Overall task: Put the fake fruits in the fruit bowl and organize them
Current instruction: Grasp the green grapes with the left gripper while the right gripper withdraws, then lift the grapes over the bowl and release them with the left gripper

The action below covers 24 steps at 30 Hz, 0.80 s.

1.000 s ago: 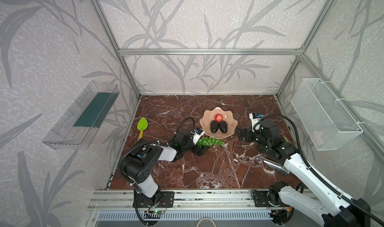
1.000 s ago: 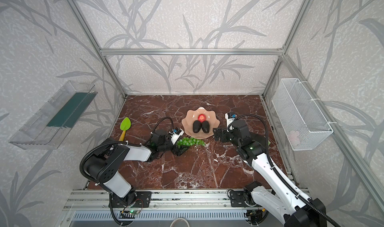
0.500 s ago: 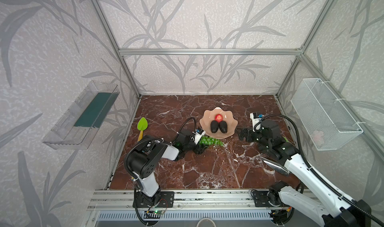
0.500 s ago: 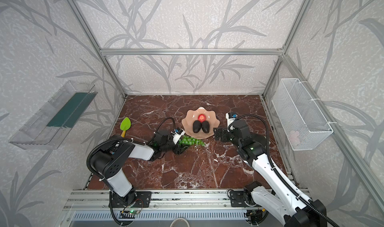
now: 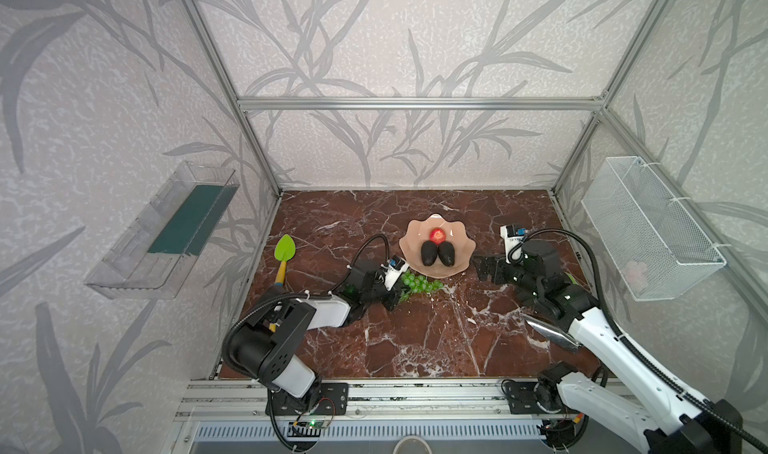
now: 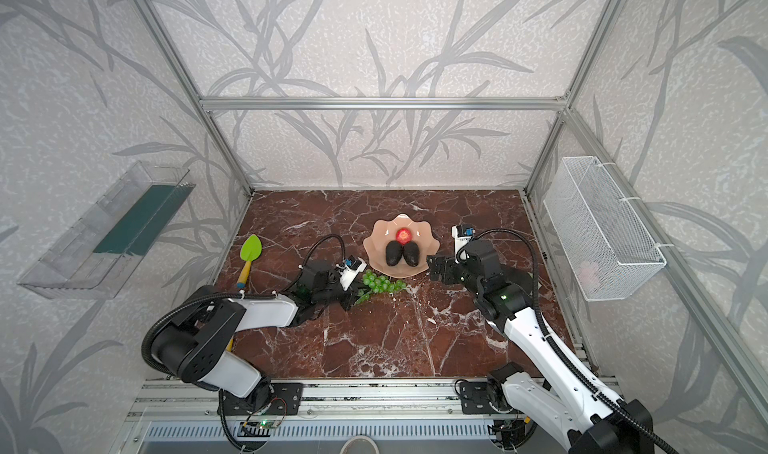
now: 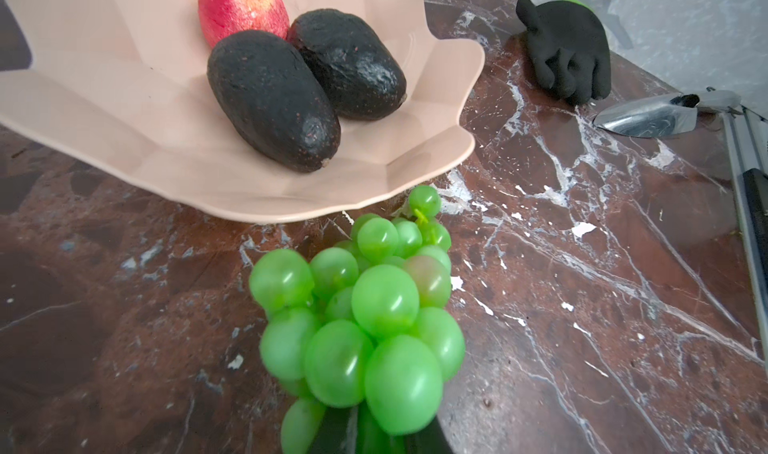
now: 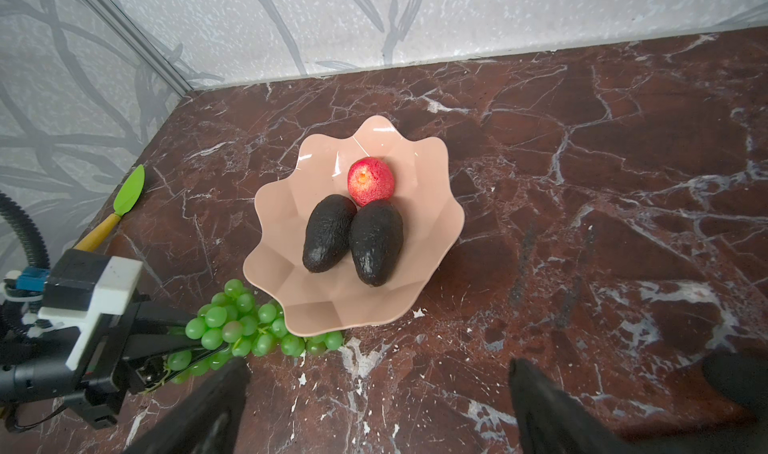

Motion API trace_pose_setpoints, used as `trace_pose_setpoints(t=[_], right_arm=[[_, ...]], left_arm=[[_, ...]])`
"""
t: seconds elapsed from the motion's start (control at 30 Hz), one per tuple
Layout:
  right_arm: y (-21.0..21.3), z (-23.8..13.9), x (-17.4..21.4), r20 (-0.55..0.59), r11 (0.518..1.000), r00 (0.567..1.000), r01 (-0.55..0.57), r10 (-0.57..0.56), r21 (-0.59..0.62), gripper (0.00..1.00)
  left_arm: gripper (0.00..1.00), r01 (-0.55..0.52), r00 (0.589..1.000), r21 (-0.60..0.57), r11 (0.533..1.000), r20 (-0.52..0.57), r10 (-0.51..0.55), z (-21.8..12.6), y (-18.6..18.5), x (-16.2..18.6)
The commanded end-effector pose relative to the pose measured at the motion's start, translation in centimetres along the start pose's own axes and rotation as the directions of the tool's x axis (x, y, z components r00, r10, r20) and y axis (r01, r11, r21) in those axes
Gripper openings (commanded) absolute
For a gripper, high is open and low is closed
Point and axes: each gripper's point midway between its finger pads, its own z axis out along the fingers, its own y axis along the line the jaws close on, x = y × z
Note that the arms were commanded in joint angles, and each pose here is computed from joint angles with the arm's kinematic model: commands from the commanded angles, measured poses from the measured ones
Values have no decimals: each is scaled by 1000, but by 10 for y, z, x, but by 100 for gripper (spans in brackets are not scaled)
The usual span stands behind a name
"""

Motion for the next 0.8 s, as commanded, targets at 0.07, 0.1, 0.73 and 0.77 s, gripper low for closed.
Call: trace_pose_setpoints(t=[0.07, 0.1, 0.73, 0.77], right_arm=[[3, -4, -11, 36, 1000, 999, -9, 9, -13, 97], [4, -3, -12, 36, 1000, 999, -8, 9, -17, 97], [6, -13, -20, 68, 999, 997, -32, 33, -22, 97], [5, -16, -20, 71, 999, 997, -31, 32, -19, 97]], left_arm=[[8, -11, 998, 18, 1000, 59, 10, -27, -19, -11], [8, -13, 996, 15, 1000, 88, 11, -34, -22, -17], [13, -206, 853, -54, 977, 480, 206, -67, -44, -185], [13, -213, 852, -40, 976, 481, 205, -58, -43, -192]])
